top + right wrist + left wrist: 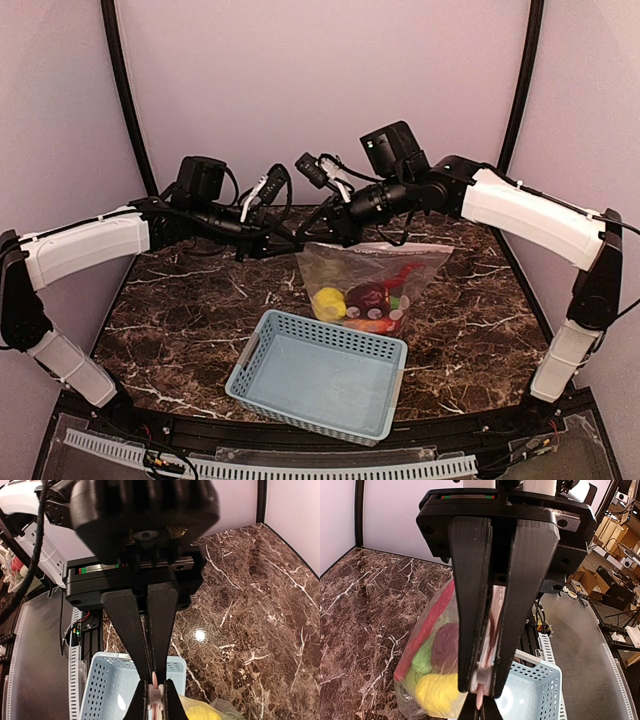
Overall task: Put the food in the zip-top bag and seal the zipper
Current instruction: Zip the zipper on the zipper food storage bag.
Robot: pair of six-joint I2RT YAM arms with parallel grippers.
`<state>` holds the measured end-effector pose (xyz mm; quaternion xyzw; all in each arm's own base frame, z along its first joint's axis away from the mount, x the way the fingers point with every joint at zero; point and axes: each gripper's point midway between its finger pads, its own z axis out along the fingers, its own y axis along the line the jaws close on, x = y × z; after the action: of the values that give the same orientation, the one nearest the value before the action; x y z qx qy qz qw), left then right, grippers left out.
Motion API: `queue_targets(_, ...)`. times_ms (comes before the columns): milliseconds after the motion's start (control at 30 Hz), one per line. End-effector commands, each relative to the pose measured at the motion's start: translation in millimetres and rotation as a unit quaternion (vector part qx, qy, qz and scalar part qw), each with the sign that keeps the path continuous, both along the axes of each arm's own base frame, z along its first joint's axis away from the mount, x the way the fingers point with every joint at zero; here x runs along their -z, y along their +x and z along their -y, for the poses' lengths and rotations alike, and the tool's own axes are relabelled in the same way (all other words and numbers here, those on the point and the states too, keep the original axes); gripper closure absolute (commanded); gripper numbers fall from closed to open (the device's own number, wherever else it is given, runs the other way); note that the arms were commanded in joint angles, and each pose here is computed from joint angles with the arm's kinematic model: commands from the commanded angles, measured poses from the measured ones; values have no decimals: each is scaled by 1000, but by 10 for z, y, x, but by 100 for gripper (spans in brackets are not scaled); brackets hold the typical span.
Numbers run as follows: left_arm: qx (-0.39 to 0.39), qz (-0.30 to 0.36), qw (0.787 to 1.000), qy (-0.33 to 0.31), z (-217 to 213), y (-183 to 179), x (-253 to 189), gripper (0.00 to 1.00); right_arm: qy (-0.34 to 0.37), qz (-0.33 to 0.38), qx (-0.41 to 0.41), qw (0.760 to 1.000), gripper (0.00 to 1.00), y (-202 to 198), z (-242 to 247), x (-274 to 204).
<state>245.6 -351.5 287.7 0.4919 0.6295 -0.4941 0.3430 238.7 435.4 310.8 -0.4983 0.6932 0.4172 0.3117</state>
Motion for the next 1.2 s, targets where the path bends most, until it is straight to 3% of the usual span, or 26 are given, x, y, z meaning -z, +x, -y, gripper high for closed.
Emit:
queue_targets(0,1,14,1000,1,-54,-85,-52,99,15,16,-1,1000,100,21,-34,-124)
queue_targets(1167,-146,44,988,11,-529,506,-162,99,-16,67,83,994,100,19,470,-223)
